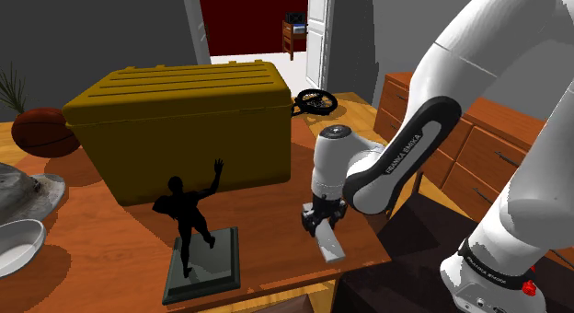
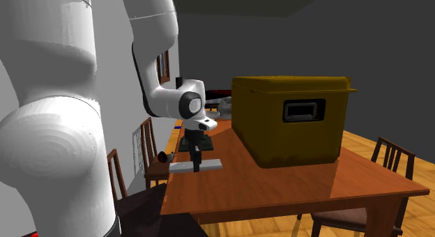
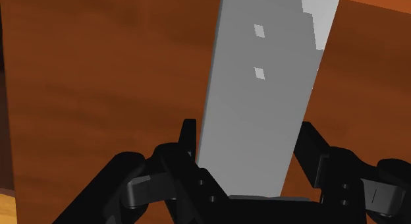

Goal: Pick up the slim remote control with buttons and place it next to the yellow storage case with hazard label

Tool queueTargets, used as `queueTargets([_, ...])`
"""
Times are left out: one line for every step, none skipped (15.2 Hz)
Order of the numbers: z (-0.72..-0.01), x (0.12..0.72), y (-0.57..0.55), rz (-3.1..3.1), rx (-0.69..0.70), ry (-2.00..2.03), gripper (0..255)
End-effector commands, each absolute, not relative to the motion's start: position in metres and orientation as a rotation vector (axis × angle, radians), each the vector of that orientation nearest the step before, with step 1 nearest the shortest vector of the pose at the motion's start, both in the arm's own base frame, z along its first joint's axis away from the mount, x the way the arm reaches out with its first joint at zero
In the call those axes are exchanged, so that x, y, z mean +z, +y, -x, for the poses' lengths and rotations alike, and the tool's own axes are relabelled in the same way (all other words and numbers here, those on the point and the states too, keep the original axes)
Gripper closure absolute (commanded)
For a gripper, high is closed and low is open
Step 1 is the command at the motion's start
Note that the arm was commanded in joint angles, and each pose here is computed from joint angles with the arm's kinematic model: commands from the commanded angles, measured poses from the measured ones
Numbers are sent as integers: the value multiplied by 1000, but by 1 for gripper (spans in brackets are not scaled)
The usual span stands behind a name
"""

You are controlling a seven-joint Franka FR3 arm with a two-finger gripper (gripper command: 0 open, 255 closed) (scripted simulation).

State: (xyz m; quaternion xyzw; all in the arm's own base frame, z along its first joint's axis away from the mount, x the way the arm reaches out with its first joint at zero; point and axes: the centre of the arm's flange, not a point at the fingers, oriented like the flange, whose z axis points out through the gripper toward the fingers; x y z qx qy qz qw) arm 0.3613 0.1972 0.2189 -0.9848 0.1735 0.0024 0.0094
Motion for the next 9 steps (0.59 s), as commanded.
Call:
queueTargets([-362,229,197,3075,9,543,255])
queueTargets([-362,234,197,3075,9,543,255])
queueTargets([-362,240,197,3075,9,543,255])
queueTargets([-362,245,197,3075,9,543,255])
queueTargets([-362,250,197,3075,9,543,255])
queueTargets([-362,255,197,3075,9,543,255])
queueTargets([-362,261,197,3075,9,543,255])
queueTargets([-362,266,197,3075,9,543,255])
queueTargets([-362,271,197,3075,9,543,255])
